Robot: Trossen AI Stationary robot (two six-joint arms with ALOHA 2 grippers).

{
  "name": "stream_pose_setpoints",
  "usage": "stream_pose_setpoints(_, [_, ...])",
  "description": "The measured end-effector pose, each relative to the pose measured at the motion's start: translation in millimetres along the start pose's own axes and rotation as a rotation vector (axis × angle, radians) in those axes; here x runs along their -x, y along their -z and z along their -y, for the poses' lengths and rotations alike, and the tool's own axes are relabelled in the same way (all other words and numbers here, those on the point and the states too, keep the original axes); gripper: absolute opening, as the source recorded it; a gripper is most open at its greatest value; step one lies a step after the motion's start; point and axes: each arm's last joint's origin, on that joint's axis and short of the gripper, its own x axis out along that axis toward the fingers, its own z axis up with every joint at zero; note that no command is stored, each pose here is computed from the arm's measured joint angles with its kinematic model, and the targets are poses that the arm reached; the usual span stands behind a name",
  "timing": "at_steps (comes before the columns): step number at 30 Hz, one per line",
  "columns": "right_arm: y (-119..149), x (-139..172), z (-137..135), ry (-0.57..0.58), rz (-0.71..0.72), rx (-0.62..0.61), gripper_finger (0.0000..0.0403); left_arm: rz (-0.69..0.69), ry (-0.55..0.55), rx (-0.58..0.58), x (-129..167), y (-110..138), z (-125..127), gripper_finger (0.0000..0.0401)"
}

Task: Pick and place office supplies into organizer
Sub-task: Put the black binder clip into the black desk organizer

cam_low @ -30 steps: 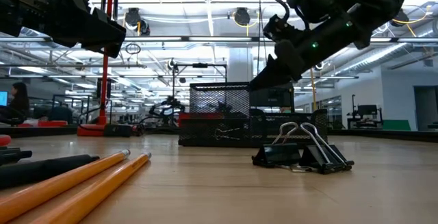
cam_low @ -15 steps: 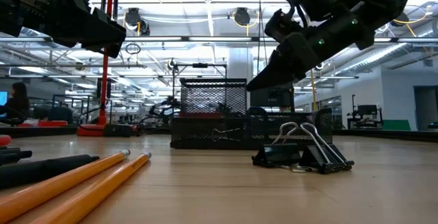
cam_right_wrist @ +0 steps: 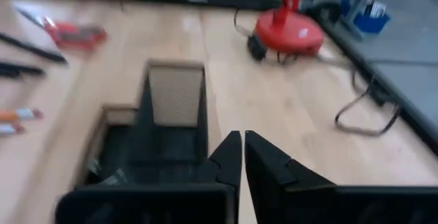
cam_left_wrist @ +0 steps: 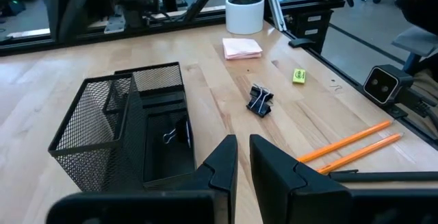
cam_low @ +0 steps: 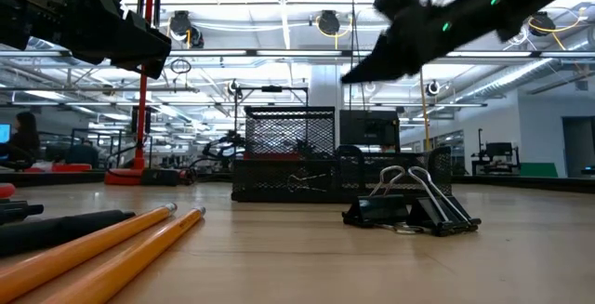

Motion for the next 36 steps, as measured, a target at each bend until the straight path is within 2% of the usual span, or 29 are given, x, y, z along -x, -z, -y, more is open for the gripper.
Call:
stream_pose_setpoints(7, [-13.5, 34.1, -36.4, -0.282, 0.04, 0.017, 0.0079, 0.0, -0.003, 0.0, 0.0, 0.0, -0.1, 0.0047])
stream_pose_setpoints(14, [7.1, 36.4, -91.0, -0.476, -0.062, 0.028, 0.0151, 0.0, -0.03, 0.0, 0.0, 0.0, -0.9, 0.0047])
stream_pose_setpoints(19, [23.6, 22.0, -111.6, -0.506, -0.098, -0.004, 0.0164, 0.0, -0.04, 0.0, 0.0, -0.1, -1.2, 0.0047])
stream_pose_setpoints(26, [38.6, -1.5, -117.6, -0.495, -0.089, -0.05, 0.0164, 0.0, -0.041, 0.002, 0.0, 0.0, -1.2, 0.0047])
stream_pose_setpoints(36, [61.4, -19.6, -130.3, -0.617, -0.136, -0.13, 0.0165, -0.003, -0.041, 0.005, 0.0, 0.2, -1.2, 0.0047])
